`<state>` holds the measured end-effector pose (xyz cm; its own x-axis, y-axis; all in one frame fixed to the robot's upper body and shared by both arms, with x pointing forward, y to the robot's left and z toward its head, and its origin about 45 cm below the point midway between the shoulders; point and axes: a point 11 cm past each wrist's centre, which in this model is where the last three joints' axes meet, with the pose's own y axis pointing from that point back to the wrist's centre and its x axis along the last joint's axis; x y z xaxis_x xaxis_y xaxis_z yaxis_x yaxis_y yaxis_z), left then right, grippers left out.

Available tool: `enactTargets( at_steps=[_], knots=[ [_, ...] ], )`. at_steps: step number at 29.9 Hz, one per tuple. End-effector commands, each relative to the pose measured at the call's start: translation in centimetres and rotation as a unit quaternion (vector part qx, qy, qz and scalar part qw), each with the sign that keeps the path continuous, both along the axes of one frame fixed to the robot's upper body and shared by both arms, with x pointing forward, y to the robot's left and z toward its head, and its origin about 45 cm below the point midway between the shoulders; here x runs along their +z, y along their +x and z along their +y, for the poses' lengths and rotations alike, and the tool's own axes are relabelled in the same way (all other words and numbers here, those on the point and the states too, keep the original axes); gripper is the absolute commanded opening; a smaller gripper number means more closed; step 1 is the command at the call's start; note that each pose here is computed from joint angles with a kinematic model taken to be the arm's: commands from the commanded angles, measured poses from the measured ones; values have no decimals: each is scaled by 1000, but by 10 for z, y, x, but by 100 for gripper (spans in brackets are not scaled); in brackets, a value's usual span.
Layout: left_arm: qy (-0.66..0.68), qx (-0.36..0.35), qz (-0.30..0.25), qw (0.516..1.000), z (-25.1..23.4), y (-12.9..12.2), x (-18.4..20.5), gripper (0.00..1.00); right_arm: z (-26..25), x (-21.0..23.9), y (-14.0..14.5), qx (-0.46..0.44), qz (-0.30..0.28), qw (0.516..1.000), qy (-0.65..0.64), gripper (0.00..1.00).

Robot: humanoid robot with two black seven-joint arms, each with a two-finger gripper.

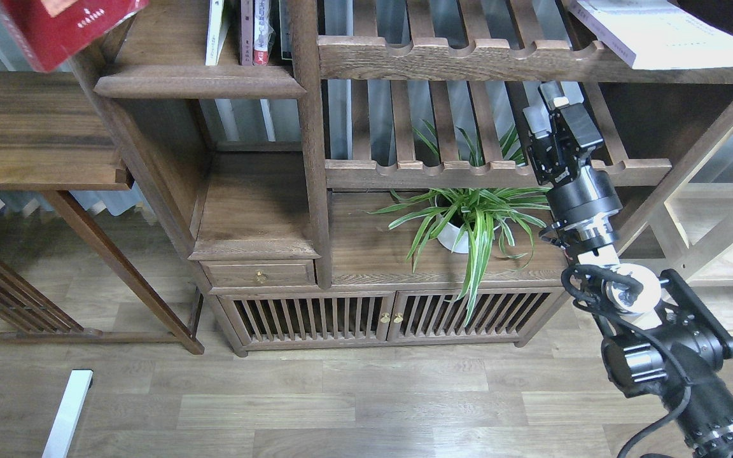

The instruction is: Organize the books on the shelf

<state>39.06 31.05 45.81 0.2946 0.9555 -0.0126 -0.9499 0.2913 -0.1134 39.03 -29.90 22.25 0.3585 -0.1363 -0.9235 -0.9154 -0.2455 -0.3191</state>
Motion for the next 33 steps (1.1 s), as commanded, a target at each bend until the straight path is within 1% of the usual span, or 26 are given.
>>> enactTargets(
  at_steps=[1,8,14,24,29,33],
  knots=[
    [-1,9,3,1000,-13,11,-6,0,-6,-1,-1,-6,2,1000,-1,66],
    [-9,37,3,999,-36,31,-5,0,-27,7,-1,-26,-4,1000,3,66],
    [-9,58,15,998,-54,40,-7,0,-37,11,-1,-33,-6,999,1,66],
    [-3,67,1,998,-57,52,-2,0,-46,8,-2,-42,1,999,-5,67],
    [-1,78,-3,997,-49,60,-6,0,-47,8,-1,-44,1,999,2,67],
    [2,79,-31,996,-52,69,-3,0,-48,7,-1,-45,3,999,2,66]
  ],
)
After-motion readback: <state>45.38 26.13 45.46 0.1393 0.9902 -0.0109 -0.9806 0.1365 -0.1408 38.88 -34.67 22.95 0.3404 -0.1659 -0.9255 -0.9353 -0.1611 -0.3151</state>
